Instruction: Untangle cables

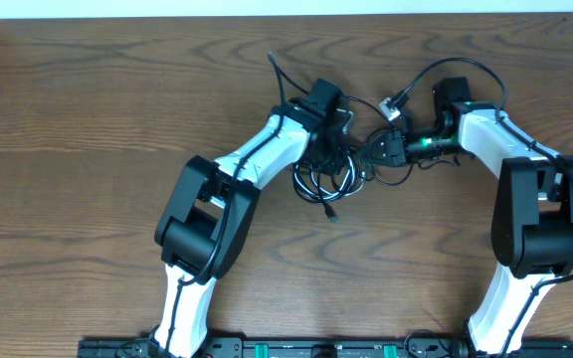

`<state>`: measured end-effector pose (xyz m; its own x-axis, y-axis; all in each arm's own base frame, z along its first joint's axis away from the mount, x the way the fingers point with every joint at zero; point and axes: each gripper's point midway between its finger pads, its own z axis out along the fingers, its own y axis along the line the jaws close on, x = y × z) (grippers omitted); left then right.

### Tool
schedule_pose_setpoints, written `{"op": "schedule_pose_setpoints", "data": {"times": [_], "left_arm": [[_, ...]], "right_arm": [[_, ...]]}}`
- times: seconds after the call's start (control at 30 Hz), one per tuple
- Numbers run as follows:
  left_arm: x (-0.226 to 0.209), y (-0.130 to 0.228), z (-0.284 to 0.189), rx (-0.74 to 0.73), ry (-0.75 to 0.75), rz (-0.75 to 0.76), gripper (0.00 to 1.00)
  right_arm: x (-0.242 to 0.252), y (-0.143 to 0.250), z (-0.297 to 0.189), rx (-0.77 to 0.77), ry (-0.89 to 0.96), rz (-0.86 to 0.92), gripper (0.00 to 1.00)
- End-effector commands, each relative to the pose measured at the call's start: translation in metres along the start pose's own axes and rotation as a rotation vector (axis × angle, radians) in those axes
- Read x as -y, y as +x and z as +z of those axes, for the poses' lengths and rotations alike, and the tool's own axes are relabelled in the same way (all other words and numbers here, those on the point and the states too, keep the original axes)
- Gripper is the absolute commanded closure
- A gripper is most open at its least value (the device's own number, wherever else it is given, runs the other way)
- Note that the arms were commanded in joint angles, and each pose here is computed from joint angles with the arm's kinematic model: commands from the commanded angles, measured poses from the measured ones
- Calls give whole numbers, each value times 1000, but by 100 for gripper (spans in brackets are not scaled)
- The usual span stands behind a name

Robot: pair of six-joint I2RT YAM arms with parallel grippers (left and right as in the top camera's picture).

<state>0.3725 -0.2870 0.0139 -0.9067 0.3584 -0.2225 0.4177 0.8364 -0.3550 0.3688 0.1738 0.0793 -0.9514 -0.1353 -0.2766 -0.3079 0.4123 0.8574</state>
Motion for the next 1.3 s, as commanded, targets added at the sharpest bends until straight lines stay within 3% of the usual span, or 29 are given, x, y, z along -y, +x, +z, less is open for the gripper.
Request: {"op": "schedule_pose_setpoints", "data": {"times": [0.0, 0.2, 0.4, 0.67, 1.03, 1.27], "left_arm": [[-15, -2, -1, 2, 1, -22, 92], [-17, -6, -4, 17, 32, -34, 93], [2, -6, -9, 14, 179, 11, 93], [2, -7, -9, 18, 181, 13, 93], [3, -8, -9, 22, 182, 16, 93], [3, -8, -9, 22, 181, 16, 92]], "right_arm": [[-42, -12, -15, 69, -215, -11, 74], [-43, -12, -13, 64, -219, -13, 73], [14, -5, -8, 11, 119, 10, 65], [45, -8, -15, 18, 300, 46, 66], [48, 4, -9, -9, 298, 59, 69], [24, 11, 8, -24, 152, 15, 70]]}}
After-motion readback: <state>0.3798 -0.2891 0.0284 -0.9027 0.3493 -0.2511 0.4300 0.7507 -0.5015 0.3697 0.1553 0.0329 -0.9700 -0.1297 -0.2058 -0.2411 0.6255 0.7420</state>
